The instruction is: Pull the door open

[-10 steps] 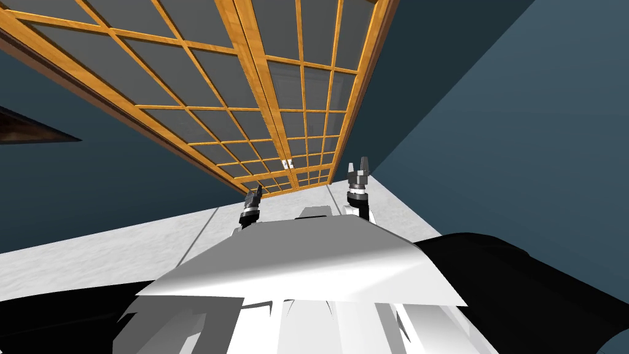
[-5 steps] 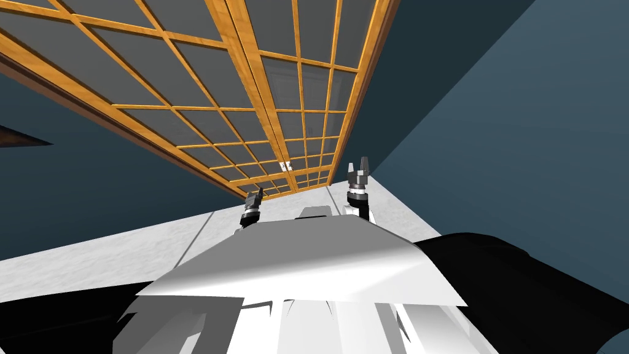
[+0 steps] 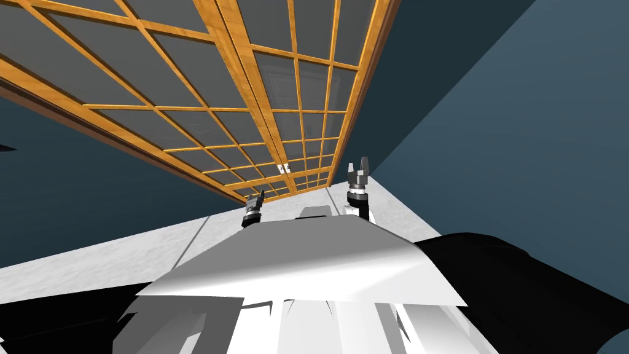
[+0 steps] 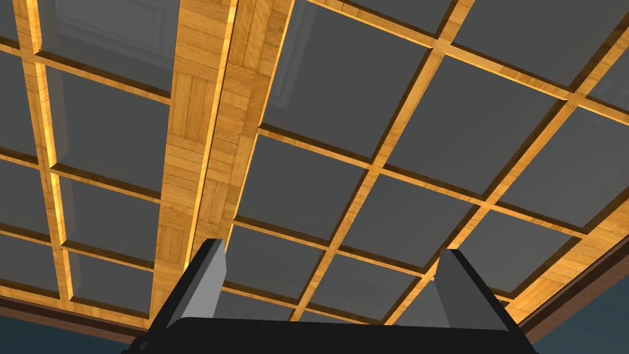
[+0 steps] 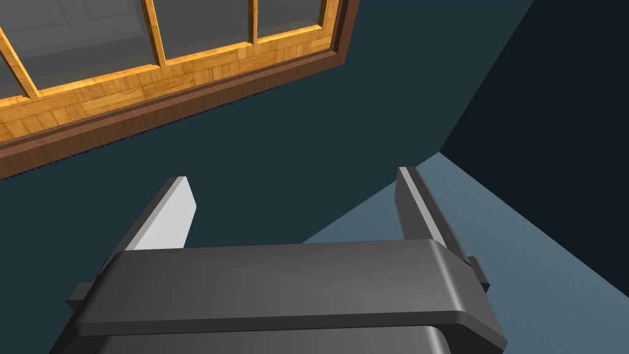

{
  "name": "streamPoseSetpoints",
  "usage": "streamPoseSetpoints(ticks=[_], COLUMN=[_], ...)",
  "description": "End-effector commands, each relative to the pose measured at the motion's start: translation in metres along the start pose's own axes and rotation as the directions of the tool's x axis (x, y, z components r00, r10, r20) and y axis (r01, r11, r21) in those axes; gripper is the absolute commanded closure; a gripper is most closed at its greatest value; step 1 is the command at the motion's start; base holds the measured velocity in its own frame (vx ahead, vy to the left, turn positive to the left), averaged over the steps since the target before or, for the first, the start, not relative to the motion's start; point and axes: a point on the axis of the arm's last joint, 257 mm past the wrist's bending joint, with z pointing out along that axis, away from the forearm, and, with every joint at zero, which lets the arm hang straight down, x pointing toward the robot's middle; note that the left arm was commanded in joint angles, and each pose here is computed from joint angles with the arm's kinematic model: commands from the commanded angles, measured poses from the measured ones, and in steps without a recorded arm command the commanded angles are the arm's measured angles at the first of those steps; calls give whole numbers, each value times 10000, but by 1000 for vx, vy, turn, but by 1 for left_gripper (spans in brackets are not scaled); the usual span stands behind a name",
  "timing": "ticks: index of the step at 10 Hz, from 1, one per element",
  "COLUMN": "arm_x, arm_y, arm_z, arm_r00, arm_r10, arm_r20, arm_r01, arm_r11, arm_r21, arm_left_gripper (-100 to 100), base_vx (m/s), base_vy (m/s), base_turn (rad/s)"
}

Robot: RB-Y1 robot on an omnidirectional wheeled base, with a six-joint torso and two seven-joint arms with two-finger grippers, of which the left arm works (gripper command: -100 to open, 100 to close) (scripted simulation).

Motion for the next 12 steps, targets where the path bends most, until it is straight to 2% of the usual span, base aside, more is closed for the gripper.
streamPoseSetpoints(ticks=[1, 7, 11, 12], arm_x=[60, 320, 486, 564], arm_y=[42, 155, 195, 202], arm_z=[-32, -145, -222, -259], arm_r00=[9995, 9909, 9816, 9768], arm_r10=[315, 1248, 1739, 1937], arm_r20=[-104, -512, -785, -913], arm_r01=[-316, -1267, -1780, -1989], arm_r11=[9995, 9913, 9829, 9786], arm_r21=[-92, -360, -480, -524], arm_left_gripper=[-100, -100, -100, -100], base_vx=[93, 101, 102, 123], base_vy=[-5, -4, -2, 11], base_turn=[-26, -28, -27, -42])
